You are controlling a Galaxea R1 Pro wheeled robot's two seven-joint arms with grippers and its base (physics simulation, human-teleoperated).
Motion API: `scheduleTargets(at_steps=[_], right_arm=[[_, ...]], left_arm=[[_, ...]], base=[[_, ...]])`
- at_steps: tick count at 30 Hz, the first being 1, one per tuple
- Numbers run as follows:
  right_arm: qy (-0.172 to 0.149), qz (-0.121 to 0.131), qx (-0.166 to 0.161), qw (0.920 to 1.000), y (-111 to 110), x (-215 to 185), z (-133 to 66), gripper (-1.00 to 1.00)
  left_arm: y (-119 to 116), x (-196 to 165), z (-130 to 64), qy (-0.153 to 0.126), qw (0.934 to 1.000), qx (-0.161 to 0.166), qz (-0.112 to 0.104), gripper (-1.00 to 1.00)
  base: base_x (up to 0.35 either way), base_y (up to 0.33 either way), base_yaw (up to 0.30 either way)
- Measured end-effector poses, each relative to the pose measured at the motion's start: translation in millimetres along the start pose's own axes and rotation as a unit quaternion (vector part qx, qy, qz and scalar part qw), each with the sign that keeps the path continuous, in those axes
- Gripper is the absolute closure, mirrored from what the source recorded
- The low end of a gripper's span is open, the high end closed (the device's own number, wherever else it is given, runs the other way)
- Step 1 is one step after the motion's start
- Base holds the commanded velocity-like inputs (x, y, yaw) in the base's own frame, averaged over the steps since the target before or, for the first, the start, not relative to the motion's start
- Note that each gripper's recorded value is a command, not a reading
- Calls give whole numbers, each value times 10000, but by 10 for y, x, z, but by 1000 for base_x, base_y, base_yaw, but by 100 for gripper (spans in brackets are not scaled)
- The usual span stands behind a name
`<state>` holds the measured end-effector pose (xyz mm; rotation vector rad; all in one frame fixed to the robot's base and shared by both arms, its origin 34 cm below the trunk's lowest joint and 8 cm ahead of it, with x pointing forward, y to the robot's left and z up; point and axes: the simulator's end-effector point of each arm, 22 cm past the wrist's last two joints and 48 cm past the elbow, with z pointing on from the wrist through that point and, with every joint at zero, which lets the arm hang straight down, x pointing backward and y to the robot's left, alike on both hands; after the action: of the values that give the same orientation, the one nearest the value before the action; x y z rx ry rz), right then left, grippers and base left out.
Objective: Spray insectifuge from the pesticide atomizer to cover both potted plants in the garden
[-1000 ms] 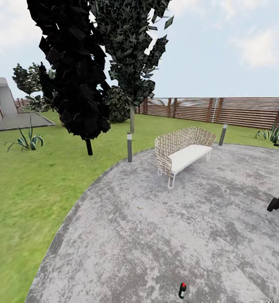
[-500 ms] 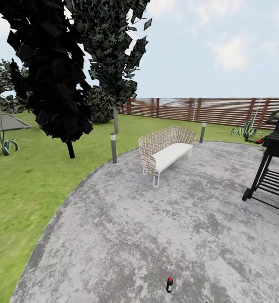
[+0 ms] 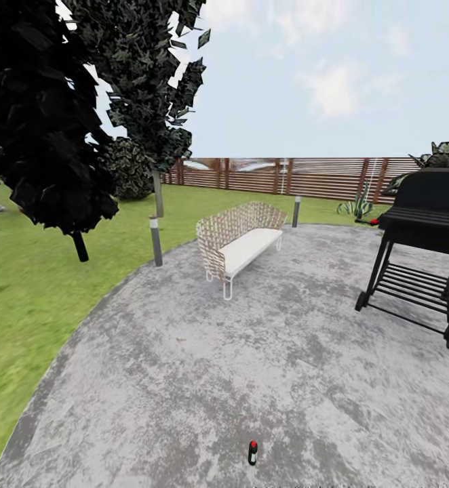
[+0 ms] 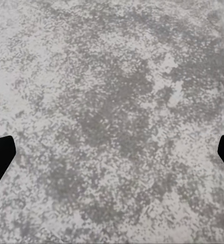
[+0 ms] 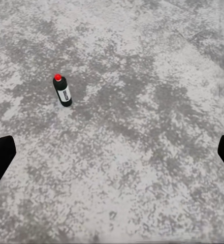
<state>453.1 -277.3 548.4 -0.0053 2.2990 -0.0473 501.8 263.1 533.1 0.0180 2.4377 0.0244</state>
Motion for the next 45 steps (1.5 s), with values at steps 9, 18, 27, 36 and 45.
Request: scheduleTargets(at_steps=[9,18,27,36,45], right_arm=[[1,-1,-1,10000,1,1,0,-100],[3,-1,-5,10000,2,3,0,-100],[8,-1,-6,10000,3,8,-1,-100],[7,-1,-3,10000,1,7,-3,-100],[13,-1,-2,10000,1,10,-3,-100]], left_arm=[[-5,-15,3,-11,10000,7,-1,-100],[-12,-13,3,-9,10000,21,-3,-100],[-12,-14,3,-9,10000,22,-2,-100],[-8,-15,2,-11,10000,20,-1,-100],[13,-23,3,-17,10000,8,8,-100]], base=[[0,78,-267],[0,298,-267],[0,303,-267],[91,297,-268],[175,288,-268]])
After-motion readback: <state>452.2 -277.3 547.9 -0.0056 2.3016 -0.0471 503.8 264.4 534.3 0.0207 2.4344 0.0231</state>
